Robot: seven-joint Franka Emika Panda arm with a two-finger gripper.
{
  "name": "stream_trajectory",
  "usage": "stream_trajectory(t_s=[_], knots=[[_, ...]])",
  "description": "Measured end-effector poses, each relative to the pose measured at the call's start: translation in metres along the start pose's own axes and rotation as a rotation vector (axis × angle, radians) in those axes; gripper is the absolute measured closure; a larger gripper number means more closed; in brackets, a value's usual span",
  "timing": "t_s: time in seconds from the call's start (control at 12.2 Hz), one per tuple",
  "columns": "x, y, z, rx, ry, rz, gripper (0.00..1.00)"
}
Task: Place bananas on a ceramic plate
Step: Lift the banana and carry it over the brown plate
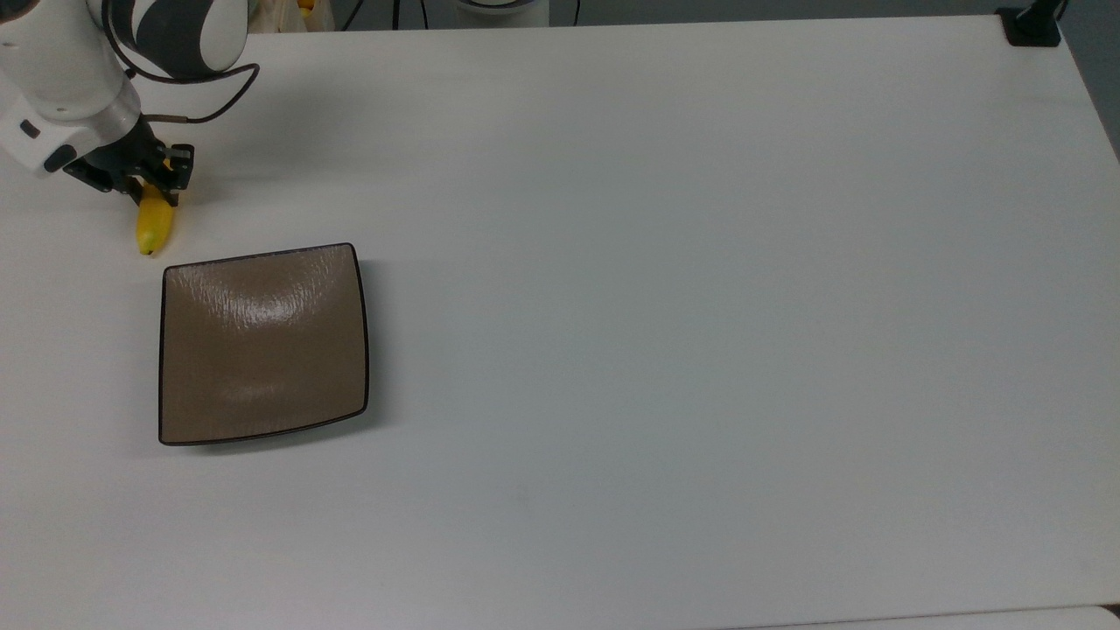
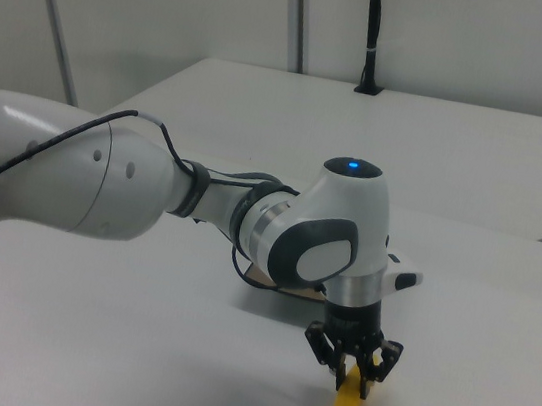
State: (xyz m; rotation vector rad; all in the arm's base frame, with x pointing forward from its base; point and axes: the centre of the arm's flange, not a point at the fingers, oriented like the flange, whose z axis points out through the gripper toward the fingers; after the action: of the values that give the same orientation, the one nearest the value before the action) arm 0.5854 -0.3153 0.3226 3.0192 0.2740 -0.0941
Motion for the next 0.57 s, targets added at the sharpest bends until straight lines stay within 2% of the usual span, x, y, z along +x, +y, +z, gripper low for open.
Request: stream_trajectory(t_s=[0.41, 0.57], knots=[[0.015, -0.012, -0.051, -0.026, 0.037, 0.002, 0.66], [0.026, -0.016, -0.095, -0.038, 0.052, -0.008, 0.66]])
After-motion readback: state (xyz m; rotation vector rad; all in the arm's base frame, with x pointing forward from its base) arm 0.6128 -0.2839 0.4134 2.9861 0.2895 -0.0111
